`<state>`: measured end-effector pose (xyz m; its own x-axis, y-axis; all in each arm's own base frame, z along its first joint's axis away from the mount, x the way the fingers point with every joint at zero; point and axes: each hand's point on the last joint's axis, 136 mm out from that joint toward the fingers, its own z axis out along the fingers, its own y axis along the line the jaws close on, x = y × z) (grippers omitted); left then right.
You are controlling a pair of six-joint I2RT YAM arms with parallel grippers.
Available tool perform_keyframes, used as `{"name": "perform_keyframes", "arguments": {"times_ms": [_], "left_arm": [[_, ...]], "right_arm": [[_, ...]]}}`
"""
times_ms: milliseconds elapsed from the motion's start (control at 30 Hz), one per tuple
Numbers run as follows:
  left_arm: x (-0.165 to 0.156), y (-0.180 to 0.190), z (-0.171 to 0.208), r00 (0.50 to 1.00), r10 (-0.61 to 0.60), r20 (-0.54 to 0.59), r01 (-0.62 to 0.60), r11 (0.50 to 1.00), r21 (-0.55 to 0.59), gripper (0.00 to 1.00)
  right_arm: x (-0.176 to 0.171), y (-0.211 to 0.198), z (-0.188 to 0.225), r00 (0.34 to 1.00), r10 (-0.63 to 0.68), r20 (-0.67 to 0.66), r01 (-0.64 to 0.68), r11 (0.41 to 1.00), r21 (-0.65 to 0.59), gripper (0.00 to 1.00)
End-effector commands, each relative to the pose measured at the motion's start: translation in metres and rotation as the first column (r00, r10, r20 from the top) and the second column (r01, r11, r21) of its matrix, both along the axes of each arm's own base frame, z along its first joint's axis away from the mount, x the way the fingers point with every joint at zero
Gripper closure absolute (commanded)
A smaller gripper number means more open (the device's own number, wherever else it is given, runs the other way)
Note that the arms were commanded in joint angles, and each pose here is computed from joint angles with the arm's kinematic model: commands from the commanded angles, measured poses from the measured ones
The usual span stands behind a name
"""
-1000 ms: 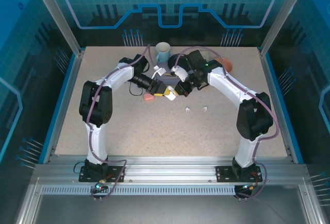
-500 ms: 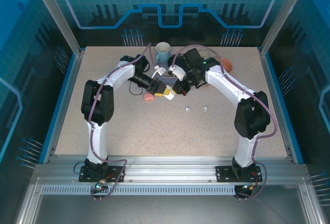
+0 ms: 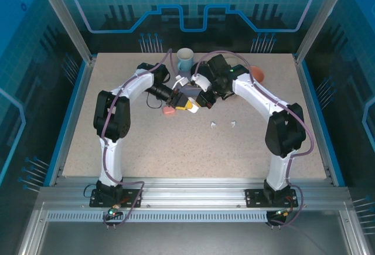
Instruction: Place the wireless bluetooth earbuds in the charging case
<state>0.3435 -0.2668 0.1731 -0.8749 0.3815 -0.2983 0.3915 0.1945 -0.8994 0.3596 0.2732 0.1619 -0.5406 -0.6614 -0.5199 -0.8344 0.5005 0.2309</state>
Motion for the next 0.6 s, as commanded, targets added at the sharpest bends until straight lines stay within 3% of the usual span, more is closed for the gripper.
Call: {"name": "perform_keyframes", "arguments": {"times_ms": [0,100,133,233,367,567], "left_arm": [[0.004,-0.001,0.006,1.000,0.003,-0.011,-0.004,0.999,-0.049,0.83],[0.004,-0.001,0.007,1.000,0.007,-0.004,-0.007,0.998,-0.055,0.90],[0.004,-0.001,0.008,1.000,0.009,0.003,-0.009,0.998,-0.057,0.95],[0.003,-0.001,0.012,0.999,0.022,0.039,-0.019,0.998,-0.063,1.00],[0.000,-0.001,0.019,0.989,0.046,0.138,-0.039,0.998,-0.053,1.00],[0.003,-0.007,0.028,0.921,0.137,0.364,-0.138,0.990,-0.024,1.00]], "right_arm": [[0.002,0.007,0.010,1.000,0.009,0.027,-0.009,1.000,0.008,1.00],[0.006,0.005,0.021,0.999,-0.028,0.046,0.026,0.999,0.041,1.00],[0.007,0.004,0.028,0.998,-0.050,0.048,0.047,0.997,0.063,0.96],[0.017,-0.009,0.055,0.989,-0.142,0.046,0.134,0.980,0.146,0.71],[0.027,-0.041,0.089,0.958,-0.283,0.044,0.266,0.937,0.225,0.50],[0.031,-0.085,0.117,0.866,-0.498,0.048,0.474,0.846,0.243,0.43]]}}
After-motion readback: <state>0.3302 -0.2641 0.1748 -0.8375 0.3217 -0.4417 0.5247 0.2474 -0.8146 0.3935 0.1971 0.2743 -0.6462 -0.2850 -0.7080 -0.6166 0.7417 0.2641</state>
